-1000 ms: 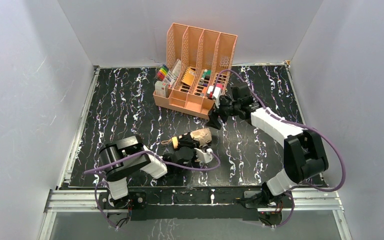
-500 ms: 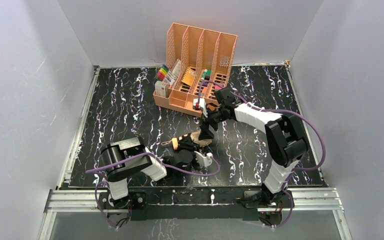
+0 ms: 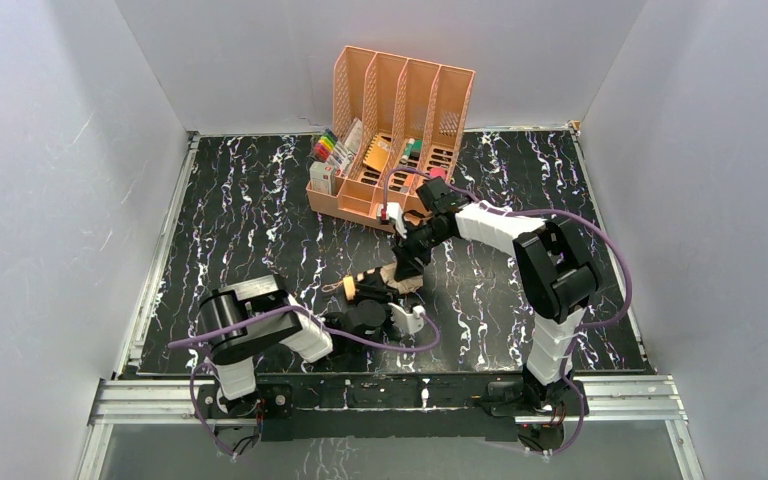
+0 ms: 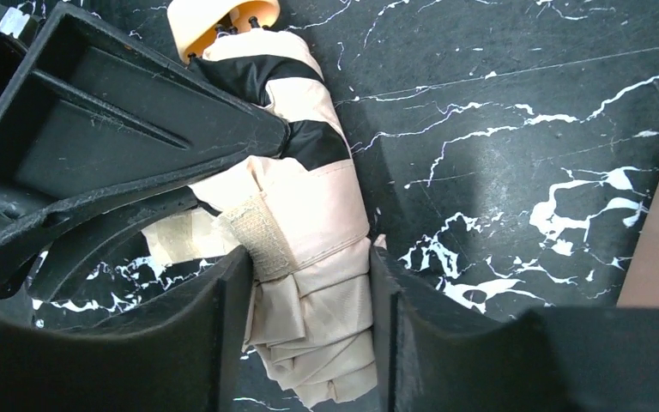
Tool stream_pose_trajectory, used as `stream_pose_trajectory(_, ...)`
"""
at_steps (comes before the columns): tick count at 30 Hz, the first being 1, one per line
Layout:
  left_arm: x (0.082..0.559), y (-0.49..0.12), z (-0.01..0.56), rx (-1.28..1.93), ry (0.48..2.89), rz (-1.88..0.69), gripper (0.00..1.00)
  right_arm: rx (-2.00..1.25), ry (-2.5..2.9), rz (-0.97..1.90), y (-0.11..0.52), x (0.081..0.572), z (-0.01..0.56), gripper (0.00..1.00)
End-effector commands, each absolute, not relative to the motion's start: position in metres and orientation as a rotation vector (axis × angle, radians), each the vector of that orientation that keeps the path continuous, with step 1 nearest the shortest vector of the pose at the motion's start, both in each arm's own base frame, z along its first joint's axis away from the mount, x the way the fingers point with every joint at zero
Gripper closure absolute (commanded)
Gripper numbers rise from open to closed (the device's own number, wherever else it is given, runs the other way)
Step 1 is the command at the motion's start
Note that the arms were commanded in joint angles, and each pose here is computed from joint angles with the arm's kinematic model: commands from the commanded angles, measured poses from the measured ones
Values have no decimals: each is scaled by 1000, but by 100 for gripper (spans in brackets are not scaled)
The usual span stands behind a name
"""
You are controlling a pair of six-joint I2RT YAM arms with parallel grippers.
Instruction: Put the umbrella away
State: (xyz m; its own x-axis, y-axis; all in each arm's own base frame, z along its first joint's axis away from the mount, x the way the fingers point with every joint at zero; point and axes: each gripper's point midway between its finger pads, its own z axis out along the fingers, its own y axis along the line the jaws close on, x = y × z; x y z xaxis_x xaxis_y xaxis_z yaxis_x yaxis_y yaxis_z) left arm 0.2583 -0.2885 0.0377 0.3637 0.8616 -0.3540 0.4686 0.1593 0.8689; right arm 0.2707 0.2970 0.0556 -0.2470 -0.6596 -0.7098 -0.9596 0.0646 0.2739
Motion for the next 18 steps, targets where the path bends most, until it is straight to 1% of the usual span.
stream_pose_trajectory(1, 245, -271, 19, 1552, 1348, 423, 91, -1601, 2007, 834, 288, 294, 44, 52)
stream_pose_trajectory(2, 246, -272, 27, 1516, 1355, 413, 85, -1601, 2012, 812, 287, 296, 41, 55)
stream_pose_trajectory(4, 247, -275, 43, 1453, 1365, 384, 69, -1604, 2023, 771, 283, 297, 36, 58)
stream_pose_trajectory(5, 248, -276, 50, 1425, 1372, 370, 63, -1605, 2028, 757, 282, 297, 34, 58)
stream_pose_trajectory(6, 248, -278, 56, 1401, 1382, 355, 59, -1602, 2028, 741, 281, 297, 33, 59)
stream_pose_trajectory(10, 247, -280, 72, 1356, 1434, 310, 48, -1576, 1989, 694, 283, 299, 36, 59)
stream_pose_trajectory(15, 236, -270, 100, 1215, 1520, 195, 32, -1565, 1952, 641, 283, 292, 36, 59)
stream_pose_trajectory(16, 233, -267, 106, 1182, 1542, 163, 30, -1565, 1946, 632, 283, 290, 35, 59)
stream_pose_trajectory(18, 229, -257, 119, 1112, 1568, 121, 28, -1567, 1937, 612, 282, 287, 32, 59)
